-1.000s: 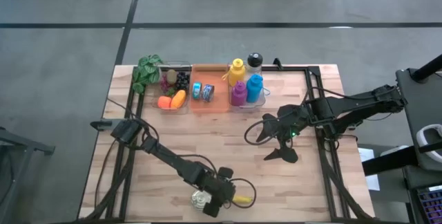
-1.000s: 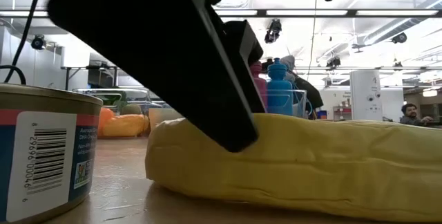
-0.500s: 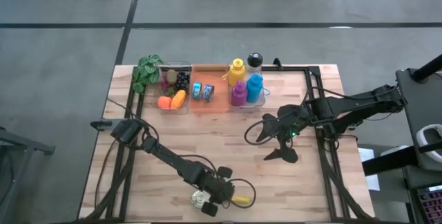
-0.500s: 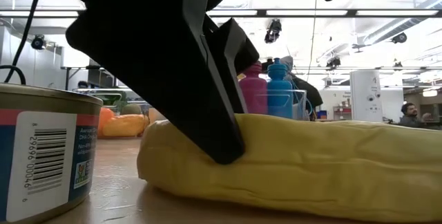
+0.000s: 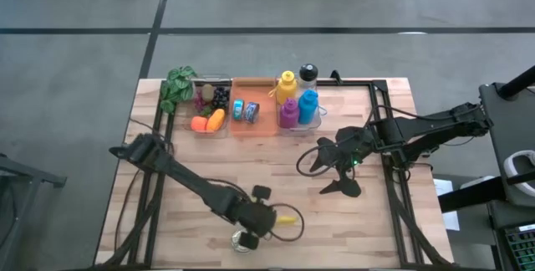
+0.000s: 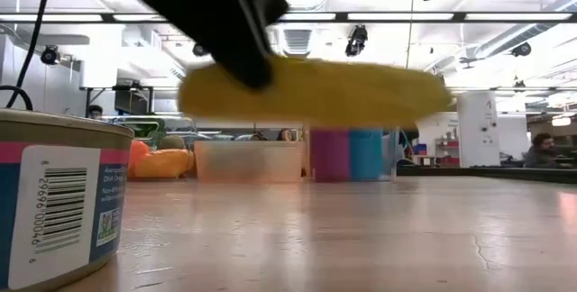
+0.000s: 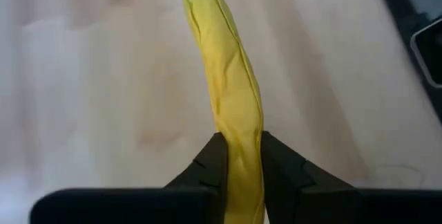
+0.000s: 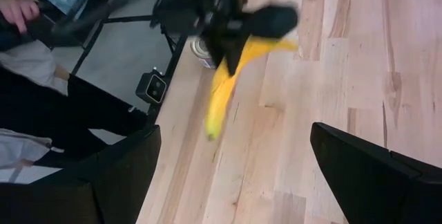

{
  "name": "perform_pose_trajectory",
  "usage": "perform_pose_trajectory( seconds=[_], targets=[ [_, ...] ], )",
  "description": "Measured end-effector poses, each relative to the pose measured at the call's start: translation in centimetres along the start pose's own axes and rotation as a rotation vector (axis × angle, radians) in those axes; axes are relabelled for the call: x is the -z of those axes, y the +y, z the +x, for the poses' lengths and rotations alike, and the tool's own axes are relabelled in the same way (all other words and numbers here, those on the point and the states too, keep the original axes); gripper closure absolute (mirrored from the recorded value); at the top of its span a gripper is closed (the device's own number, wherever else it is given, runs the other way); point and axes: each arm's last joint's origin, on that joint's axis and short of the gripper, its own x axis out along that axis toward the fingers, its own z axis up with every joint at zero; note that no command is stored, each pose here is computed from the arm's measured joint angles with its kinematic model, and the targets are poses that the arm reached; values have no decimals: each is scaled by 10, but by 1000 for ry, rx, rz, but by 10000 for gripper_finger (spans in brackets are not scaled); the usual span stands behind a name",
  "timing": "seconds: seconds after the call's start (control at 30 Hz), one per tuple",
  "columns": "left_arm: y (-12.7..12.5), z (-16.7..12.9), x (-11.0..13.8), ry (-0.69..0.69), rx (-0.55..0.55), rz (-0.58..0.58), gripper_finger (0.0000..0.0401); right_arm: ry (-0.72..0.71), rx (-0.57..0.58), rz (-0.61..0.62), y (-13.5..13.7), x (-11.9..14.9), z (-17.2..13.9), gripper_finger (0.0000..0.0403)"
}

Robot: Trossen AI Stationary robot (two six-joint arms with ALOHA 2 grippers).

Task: Pick & Place Food Item
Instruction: Put the yellow banana into the left transparent bin

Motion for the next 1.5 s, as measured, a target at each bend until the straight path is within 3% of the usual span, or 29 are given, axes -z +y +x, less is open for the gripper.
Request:
perform_pose_trajectory(
  seconds=[0.27, 0.53, 0.8, 1.0, 1.17, 1.37, 1.5],
  targets=[
    [27, -80, 8, 54, -186, -221, 345, -5, -1, 13, 0, 0, 0, 33],
    [60, -170, 32, -26, -446, -515, 345, -8, -2, 17, 0, -1, 0, 33],
    [104, -232, 68, -96, -626, -982, 346, -10, 6, 18, 0, -1, 0, 33],
    [146, -240, 78, -100, -735, -1167, 346, -32, 91, 18, -3, -2, 0, 33],
    [188, -233, 87, 10, -818, -1213, 346, -38, 103, 41, -3, -2, 0, 33],
    [241, -222, 107, 154, -864, -1338, 346, -39, 103, 49, -3, -2, 0, 33],
    [265, -217, 117, 179, -843, -1442, 346, -41, 102, 73, -3, -2, 0, 33]
  ],
)
